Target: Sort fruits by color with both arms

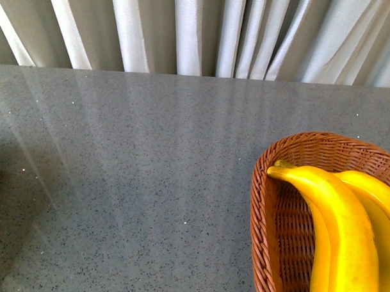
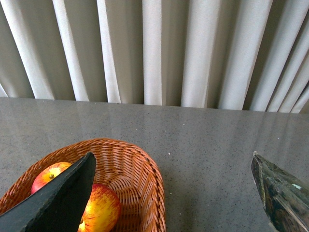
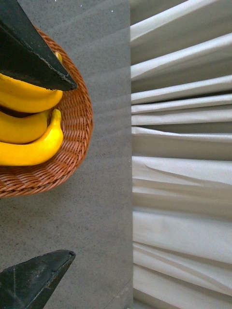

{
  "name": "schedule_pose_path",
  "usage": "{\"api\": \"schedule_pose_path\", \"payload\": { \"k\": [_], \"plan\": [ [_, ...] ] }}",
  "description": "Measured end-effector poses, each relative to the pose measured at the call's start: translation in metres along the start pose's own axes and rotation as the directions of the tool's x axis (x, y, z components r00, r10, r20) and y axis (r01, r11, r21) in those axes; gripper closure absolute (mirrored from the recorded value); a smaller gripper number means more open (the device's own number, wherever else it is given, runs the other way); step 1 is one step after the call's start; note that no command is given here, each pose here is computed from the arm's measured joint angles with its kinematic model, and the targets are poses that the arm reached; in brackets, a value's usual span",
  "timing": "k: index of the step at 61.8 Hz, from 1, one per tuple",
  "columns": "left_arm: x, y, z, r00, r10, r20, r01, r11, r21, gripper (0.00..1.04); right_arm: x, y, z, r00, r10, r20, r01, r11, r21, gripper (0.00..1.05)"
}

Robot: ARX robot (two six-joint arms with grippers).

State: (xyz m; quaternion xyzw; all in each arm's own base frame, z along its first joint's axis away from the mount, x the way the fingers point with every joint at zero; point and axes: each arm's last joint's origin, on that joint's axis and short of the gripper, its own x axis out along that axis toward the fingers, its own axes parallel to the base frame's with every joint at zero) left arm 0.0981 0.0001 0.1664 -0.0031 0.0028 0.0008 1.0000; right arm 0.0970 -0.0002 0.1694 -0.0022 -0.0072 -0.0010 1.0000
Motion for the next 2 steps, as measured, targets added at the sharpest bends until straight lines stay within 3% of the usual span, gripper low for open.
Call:
{"api": "schedule_pose_path", "payload": {
  "k": [2],
  "plan": [
    [0.0, 0.0, 0.0, 1.0, 0.0, 0.0, 0.0, 1.0, 0.0, 0.09, 0.0, 0.0, 0.0, 1.0, 0.0, 0.0, 0.0, 1.0, 0.0, 0.09]
  ]
}}
